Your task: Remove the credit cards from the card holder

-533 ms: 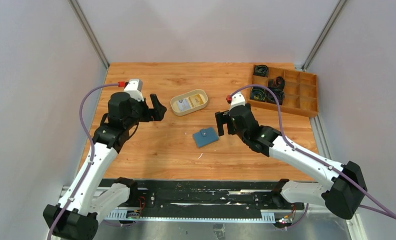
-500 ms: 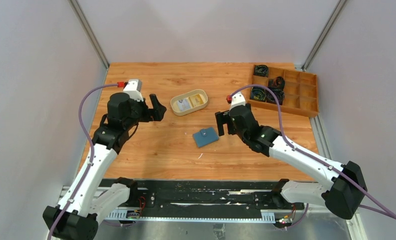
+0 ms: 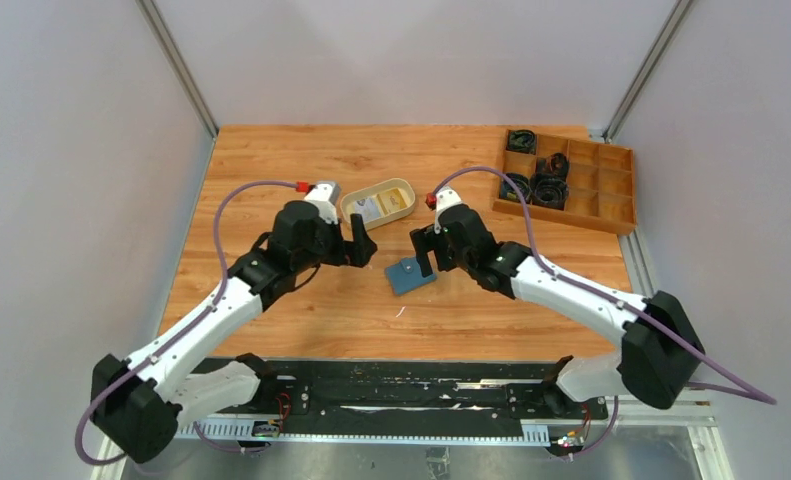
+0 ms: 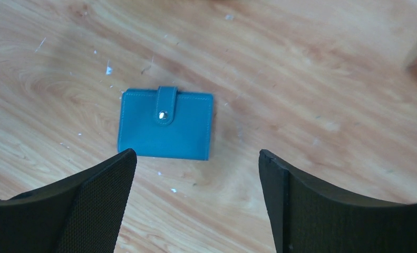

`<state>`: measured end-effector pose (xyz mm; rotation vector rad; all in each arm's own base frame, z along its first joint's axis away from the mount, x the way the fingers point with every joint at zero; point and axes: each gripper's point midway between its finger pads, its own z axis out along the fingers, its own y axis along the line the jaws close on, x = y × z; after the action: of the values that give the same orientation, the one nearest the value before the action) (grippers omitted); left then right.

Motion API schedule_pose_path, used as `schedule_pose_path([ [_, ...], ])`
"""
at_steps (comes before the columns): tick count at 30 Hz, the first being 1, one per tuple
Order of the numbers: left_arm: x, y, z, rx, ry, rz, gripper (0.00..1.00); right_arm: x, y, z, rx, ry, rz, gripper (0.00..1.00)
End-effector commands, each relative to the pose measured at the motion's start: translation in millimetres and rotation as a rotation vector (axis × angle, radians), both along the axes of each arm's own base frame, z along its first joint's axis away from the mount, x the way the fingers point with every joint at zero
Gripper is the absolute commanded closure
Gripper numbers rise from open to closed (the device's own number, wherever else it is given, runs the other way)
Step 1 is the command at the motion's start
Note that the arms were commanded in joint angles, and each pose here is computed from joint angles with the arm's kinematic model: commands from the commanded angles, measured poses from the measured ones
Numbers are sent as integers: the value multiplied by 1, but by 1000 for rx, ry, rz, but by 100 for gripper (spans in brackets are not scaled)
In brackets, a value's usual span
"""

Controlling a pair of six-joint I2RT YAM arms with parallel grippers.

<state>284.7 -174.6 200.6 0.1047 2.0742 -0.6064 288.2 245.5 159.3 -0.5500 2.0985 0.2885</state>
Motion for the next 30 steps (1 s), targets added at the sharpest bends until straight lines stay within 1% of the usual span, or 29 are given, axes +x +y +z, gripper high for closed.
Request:
schedule_pose_path([
  [1,3,-11,-23,89,61,63,0,1,11,-28,135,152,-36,12],
  [3,7,-23,-44,74,117,47,0,-1,16,-42,248,242,-66,14],
  [5,13,-33,-56,55,150,40,1,1,24,-49,323,277,-75,17],
  [10,31,-46,-80,79,180,32,3,-8,38,-66,384,392,-68,21],
  [14,42,-64,-97,72,210,-18,9,-21,32,-84,460,463,-156,26],
  [18,44,-77,-110,49,239,-58,14,-39,15,-100,532,525,-289,28],
  [23,38,-84,-132,60,291,-88,15,-43,13,-109,550,533,-299,28],
  [30,24,-102,-154,23,342,-116,19,-22,28,-115,602,526,-300,29],
])
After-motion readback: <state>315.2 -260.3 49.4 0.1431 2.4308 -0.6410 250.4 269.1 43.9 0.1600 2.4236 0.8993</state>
